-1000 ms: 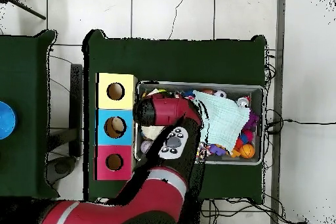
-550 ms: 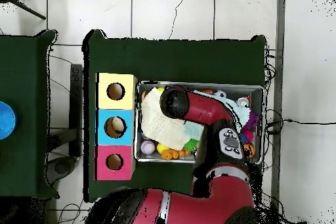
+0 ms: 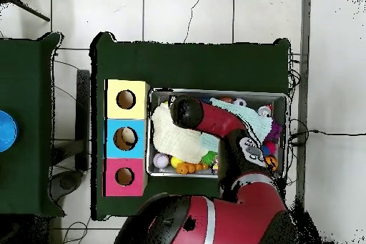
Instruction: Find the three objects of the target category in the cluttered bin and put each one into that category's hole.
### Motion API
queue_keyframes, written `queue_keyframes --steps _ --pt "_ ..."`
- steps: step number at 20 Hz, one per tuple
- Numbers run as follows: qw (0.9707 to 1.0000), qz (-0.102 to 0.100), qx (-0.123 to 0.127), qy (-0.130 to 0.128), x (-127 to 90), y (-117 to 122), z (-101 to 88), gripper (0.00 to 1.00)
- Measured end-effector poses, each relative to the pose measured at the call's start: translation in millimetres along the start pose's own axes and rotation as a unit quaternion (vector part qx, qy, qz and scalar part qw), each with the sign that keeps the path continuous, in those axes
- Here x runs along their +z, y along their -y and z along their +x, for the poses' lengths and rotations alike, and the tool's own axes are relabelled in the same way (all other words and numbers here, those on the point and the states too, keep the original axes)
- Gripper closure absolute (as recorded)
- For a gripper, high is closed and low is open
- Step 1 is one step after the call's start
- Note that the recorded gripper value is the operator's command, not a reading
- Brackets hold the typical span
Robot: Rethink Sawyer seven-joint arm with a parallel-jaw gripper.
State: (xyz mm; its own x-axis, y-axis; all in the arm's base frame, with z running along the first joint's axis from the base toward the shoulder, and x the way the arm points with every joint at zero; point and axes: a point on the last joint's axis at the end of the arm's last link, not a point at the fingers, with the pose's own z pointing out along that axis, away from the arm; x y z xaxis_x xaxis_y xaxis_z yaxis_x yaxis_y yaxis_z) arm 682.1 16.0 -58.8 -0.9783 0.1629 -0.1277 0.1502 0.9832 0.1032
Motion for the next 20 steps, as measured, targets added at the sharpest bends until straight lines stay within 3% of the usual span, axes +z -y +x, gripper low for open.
queue_keyframes --steps 6,7,12,16,18,19,20 --pt "0.9999 -0.015 -0.006 -0.005 0.5 -19.0 1.4 0.0" --pt "0.9998 -0.016 -0.007 -0.006 0.5 -21.1 1.7 1.0" --pt "0.9997 -0.007 -0.024 -0.003 -2.7 -34.6 4.3 1.0" --pt "0.9985 0.025 -0.048 0.001 -7.2 -38.4 11.0 1.0" --pt "0.9963 0.051 -0.069 0.012 -10.1 -43.5 13.8 1.0" --pt "0.9924 0.078 -0.092 0.026 -14.2 -51.6 16.6 1.0" --pt "0.9906 0.087 -0.1 0.031 -16.1 -54.9 17.5 1.0"
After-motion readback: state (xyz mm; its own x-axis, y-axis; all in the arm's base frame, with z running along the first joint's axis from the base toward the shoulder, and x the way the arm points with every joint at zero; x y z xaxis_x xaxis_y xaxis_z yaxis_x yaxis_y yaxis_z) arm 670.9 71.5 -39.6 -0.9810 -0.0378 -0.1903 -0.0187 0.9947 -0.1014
